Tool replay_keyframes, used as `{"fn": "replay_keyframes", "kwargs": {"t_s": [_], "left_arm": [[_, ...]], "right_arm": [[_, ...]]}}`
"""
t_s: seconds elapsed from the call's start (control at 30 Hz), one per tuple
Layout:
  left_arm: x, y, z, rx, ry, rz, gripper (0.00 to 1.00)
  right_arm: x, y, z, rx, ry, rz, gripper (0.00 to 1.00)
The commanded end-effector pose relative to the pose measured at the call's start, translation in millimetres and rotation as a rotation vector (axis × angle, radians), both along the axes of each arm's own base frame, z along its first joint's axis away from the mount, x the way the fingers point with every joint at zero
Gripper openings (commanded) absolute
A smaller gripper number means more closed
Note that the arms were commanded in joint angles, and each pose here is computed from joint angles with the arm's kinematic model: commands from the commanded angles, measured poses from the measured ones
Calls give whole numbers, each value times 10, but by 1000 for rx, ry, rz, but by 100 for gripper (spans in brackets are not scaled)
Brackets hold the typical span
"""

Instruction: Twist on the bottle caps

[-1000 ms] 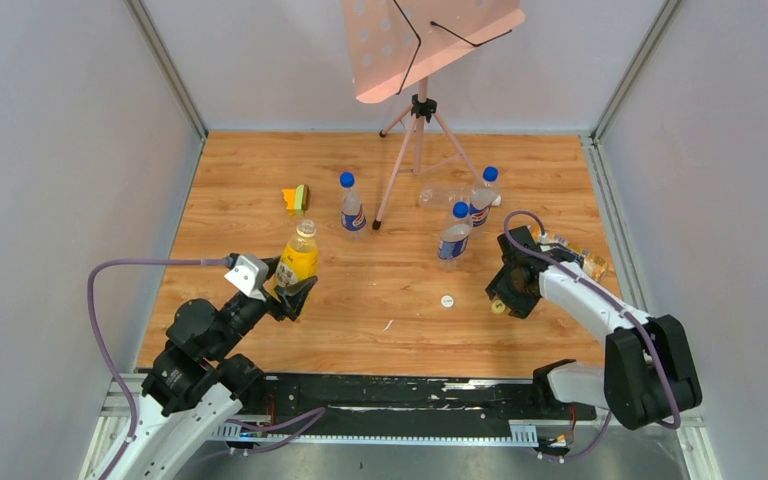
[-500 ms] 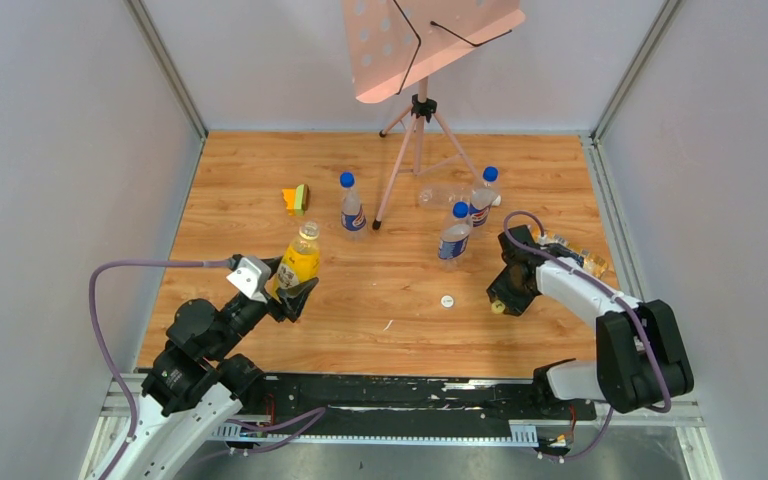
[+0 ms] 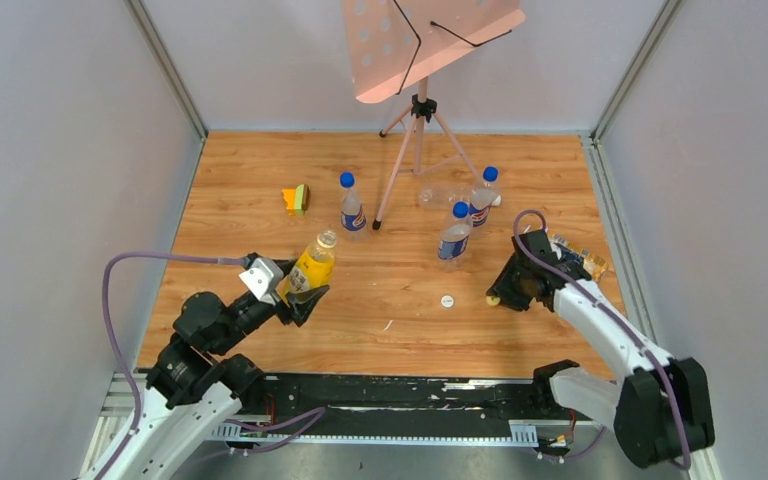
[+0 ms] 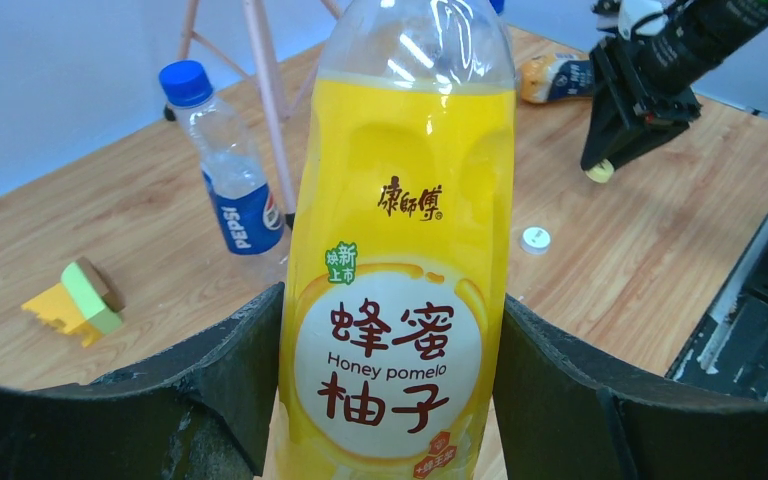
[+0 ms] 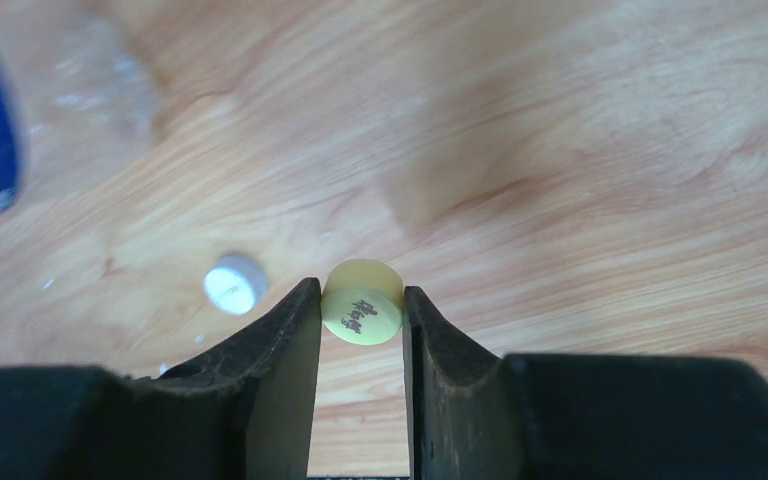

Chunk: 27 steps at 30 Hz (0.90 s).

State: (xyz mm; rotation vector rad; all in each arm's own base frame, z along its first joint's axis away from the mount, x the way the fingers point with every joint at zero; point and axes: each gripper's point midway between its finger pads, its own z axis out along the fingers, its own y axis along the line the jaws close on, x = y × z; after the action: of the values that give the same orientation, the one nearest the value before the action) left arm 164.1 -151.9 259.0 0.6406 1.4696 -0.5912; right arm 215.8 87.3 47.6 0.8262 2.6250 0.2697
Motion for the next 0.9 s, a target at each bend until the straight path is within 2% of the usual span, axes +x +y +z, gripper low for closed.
{"fn": "replay_keyframes", "kwargs": {"t_s": [0.0,0.23,0.37,0.57,0.63,0.87], "left_arm": [[-35,-224,169,-13,-51,-121,46],[-75,-526,243,67,-106,-308,47],[-84,-685,275,94,-131,-404,45],[-48,-842,319,147,-153,-497,39],[-43,-885,349,169,-162,-530,37],[-68,-1016,371,262,-166,-669,33]], "right_arm": [[97,218,539,80,-237,205,0],[-28,568,1925,229,-766,520,0],[-140,710,2466,245,-960,692,0],[-212,914,2864,248,-1067,938,0],[-248,1009,2926,279,-1076,1028,3],[-197,1212,3097,367,-1082,1181,4]]}}
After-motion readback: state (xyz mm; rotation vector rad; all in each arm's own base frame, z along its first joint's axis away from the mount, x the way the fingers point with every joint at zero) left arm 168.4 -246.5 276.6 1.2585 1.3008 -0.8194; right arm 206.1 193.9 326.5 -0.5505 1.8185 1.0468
